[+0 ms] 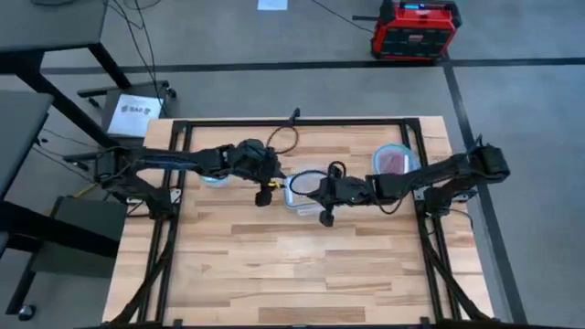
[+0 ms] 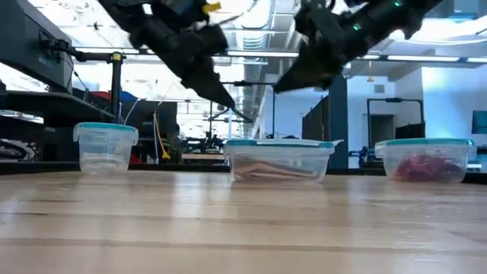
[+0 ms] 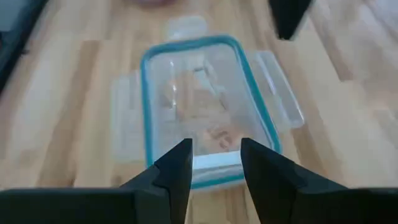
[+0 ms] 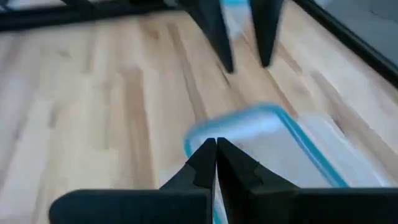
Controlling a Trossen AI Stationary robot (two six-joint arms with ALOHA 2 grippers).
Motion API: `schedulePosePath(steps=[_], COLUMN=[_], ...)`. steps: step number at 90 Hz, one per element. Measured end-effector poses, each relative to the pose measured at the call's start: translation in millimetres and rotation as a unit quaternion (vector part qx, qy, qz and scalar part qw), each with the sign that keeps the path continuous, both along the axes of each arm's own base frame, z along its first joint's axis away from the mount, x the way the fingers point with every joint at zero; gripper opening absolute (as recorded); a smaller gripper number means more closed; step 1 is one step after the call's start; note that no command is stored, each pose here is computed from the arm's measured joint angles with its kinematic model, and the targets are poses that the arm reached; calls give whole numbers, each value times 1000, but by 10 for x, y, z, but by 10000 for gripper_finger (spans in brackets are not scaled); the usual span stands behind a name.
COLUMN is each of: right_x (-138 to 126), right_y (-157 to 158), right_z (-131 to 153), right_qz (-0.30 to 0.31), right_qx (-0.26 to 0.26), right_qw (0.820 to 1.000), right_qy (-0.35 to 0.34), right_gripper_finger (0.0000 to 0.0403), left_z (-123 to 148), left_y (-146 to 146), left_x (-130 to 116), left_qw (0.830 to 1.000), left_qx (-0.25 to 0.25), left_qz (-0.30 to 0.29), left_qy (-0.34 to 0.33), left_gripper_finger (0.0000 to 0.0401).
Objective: Sort candy
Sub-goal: Close the rectangular transparent bin
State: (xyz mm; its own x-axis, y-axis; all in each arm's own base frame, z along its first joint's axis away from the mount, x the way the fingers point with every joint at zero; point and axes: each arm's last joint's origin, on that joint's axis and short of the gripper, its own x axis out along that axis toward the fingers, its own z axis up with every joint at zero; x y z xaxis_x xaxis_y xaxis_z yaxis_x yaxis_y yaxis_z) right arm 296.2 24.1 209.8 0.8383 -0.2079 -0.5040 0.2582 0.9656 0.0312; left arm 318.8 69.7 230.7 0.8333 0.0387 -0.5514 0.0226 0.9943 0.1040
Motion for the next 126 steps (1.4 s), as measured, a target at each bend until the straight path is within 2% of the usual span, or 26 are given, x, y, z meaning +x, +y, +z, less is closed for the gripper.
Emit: schedulePosePath(steps=[18,28,47,57,69,80,90,98,113,126], right_x=[-135,-105,-148,-166,-180,-150,-88,-62,-76,-101], right_y=[28,-41,-166,-233,-275,-246,-148,-85,-84,-104], right_z=[-378,-392,-462,-480,-479,-445,-361,-313,-336,-385], right_qz=[-38,-57,-85,-113,-157,-142,-102,-82,-83,-79], right_qx=[50,62,61,60,32,18,0,-4,-4,22], right_qw=[998,996,993,990,985,989,995,996,996,997], right_qy=[24,13,52,60,55,39,-5,-29,-16,9], right_gripper_finger=[0,0,0,0,0,0,0,0,0,0], left_z=[-252,-359,-420,-417,-393,-300,-181,-77,-52,-102], left_y=[123,134,52,-75,-312,-489,-554,-558,-438,-220], left_x=[208,206,170,202,282,364,416,423,374,316], left_qw=[998,996,991,991,992,994,994,995,992,989], left_qx=[-13,-29,-46,-66,-93,-93,-83,-49,34,38], left_qz=[14,23,32,26,-13,-46,-55,-48,-21,6], left_qy=[56,85,120,117,88,44,49,73,120,142], left_gripper_finger=[123,123,123,123,123,123,123,123,123,123])
